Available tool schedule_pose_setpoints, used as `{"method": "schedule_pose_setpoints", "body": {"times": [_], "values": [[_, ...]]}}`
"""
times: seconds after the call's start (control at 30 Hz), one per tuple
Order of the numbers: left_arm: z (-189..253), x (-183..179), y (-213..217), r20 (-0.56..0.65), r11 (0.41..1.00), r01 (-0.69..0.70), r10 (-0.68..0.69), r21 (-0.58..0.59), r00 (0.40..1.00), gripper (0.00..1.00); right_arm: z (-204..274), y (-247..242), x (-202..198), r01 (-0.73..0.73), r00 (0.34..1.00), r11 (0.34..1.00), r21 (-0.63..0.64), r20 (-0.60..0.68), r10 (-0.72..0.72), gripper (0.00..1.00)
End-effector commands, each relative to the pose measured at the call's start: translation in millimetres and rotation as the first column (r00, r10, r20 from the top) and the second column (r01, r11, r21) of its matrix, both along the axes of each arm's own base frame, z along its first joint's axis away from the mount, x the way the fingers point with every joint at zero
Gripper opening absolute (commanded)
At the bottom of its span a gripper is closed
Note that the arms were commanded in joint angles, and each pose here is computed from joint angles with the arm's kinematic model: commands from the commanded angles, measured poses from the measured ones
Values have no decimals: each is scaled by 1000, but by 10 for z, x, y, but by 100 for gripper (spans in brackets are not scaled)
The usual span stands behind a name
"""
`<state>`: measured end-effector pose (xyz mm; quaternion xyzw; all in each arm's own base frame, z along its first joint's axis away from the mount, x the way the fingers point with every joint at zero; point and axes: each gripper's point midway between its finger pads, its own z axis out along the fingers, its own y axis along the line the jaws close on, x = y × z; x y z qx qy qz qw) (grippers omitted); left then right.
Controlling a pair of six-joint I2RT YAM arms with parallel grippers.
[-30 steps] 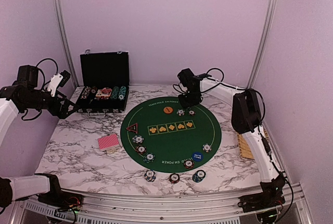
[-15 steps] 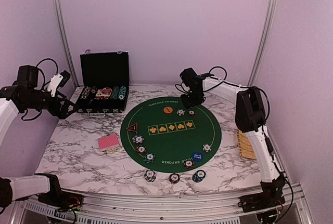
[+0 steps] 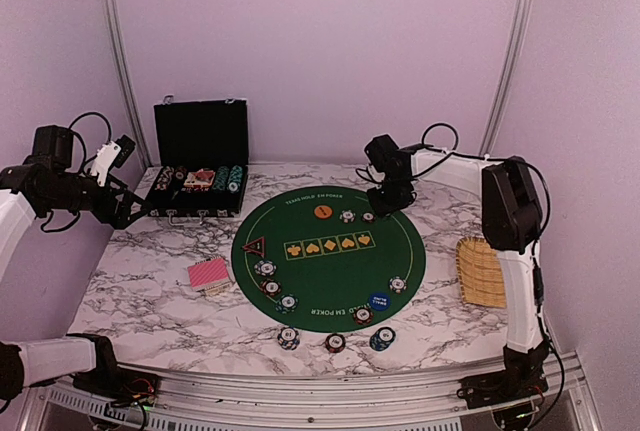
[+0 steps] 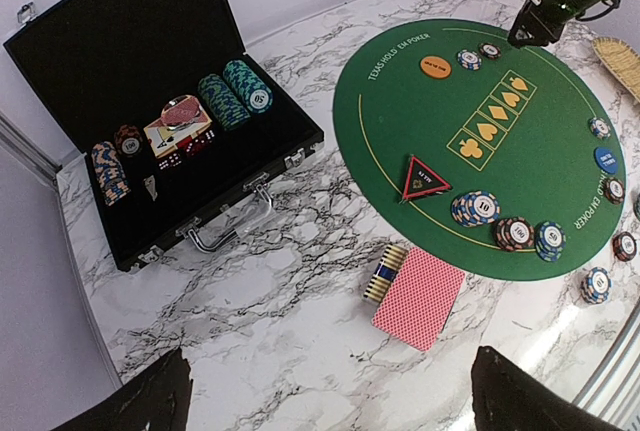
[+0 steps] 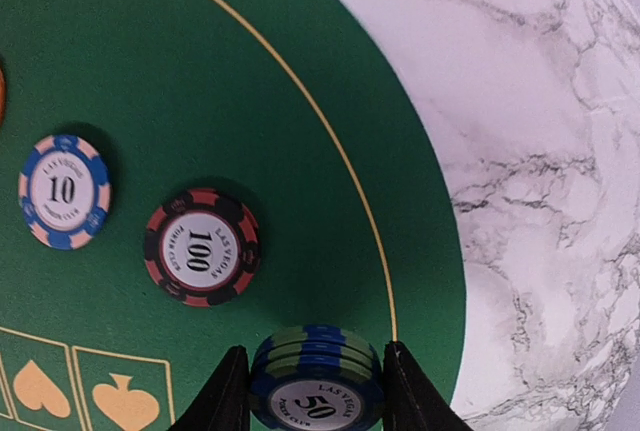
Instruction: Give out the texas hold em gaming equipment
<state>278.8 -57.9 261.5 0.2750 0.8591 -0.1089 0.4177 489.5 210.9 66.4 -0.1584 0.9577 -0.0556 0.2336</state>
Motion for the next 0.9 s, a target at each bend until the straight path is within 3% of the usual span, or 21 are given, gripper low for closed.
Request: {"method": "schedule_pose_setpoints", "body": {"times": [0.0, 0.53, 0.73, 0.87], "values": [[55, -68, -15, 0, 1000, 9, -9, -4, 1000, 99, 45, -53, 18, 18, 1000, 999, 38, 23, -19, 15], [23, -68, -11, -5, 1000, 13, -13, 2, 1000, 99, -119, -21, 99, 15, 1000, 998, 64, -8, -14, 19], [17, -66, -5, -5, 1000, 13, -13, 6, 1000, 99, -83, -39, 99, 15, 1000, 998, 56, -7, -15, 37], [15, -75, -4, -4, 1000, 12, -12, 9, 1000, 99, -29, -47, 102, 17, 1000, 998, 54, 1, -17, 41]]}}
